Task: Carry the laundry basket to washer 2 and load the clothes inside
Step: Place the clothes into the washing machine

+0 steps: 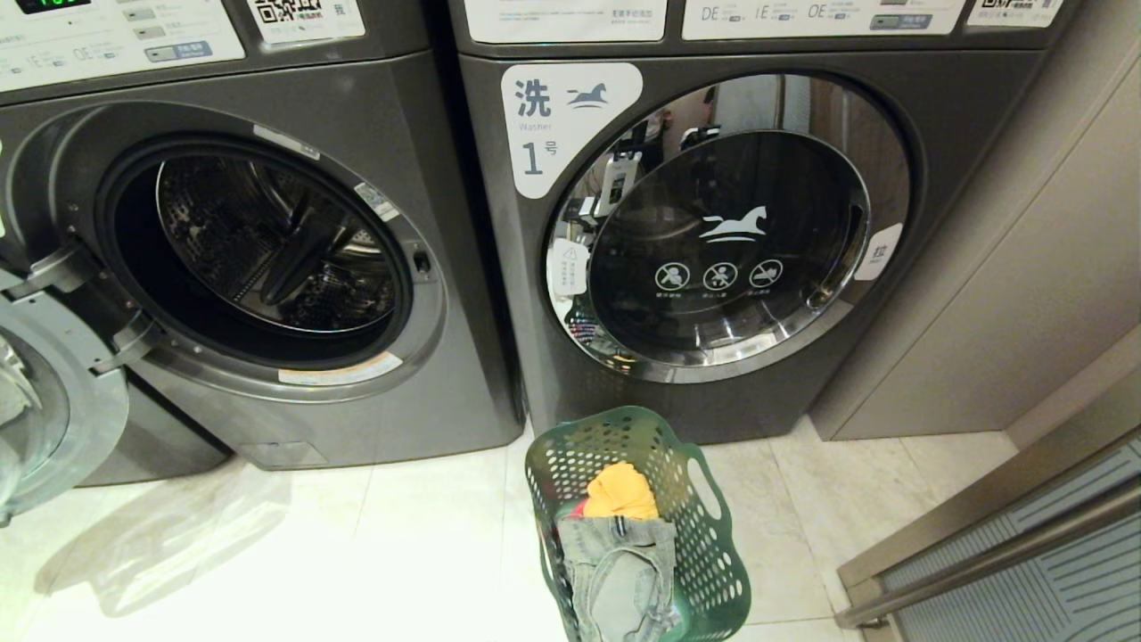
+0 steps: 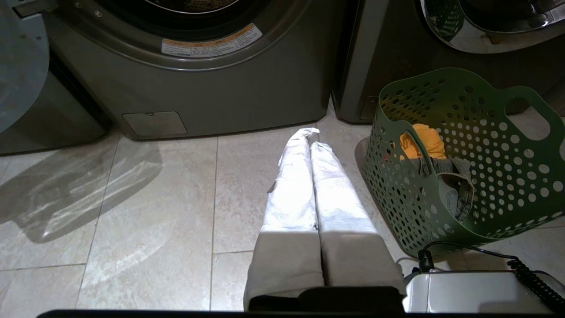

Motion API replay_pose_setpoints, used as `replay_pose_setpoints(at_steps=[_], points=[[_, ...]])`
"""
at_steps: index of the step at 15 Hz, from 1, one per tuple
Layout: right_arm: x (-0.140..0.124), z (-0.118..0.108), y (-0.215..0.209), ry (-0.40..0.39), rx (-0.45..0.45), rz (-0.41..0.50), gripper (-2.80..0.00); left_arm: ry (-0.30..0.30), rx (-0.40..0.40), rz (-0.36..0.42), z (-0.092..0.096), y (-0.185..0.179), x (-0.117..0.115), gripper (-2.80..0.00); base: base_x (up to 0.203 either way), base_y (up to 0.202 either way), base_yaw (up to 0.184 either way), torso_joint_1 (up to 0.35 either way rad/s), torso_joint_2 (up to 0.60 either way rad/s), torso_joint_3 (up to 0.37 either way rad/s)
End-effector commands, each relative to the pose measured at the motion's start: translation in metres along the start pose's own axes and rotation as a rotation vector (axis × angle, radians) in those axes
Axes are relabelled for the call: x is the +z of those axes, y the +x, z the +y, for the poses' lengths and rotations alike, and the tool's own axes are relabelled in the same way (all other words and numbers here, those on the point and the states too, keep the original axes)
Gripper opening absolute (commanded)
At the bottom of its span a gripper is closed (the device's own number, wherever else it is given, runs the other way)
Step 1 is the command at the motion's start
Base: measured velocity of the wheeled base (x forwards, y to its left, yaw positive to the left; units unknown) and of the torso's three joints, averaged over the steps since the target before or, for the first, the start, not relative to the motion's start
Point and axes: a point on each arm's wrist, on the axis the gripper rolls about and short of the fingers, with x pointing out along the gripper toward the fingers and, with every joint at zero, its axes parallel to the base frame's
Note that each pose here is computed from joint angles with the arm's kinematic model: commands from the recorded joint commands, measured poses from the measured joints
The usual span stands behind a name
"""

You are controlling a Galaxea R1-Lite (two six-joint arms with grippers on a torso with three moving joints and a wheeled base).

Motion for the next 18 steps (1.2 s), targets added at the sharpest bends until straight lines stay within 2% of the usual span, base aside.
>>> replay_pose_setpoints(at_steps=[1, 6, 11, 18], points=[[0.0001, 0.0000, 0.0001, -0.002, 0.002, 0.001, -2.80, 0.000, 0.000, 0.002, 0.0000, 0.0001, 0.0000, -2.80, 0.000, 0.000, 0.000, 0.000, 0.00, 0.000], [0.0001, 0.0001, 0.0001, -0.006, 0.006, 0.001, -2.80, 0.000, 0.000, 0.002, 0.0000, 0.0001, 0.0000, -2.80, 0.000, 0.000, 0.000, 0.000, 0.00, 0.000], [0.0002, -0.0001, 0.0001, 0.039, -0.003, 0.000, -2.80, 0.000, 0.000, 0.002, 0.0000, 0.0001, 0.0000, -2.80, 0.000, 0.000, 0.000, 0.000, 0.00, 0.000], [0.0002, -0.0001, 0.0001, 0.039, -0.003, 0.000, -2.80, 0.000, 0.000, 0.002, 0.0000, 0.0001, 0.0000, -2.80, 0.000, 0.000, 0.000, 0.000, 0.00, 0.000]])
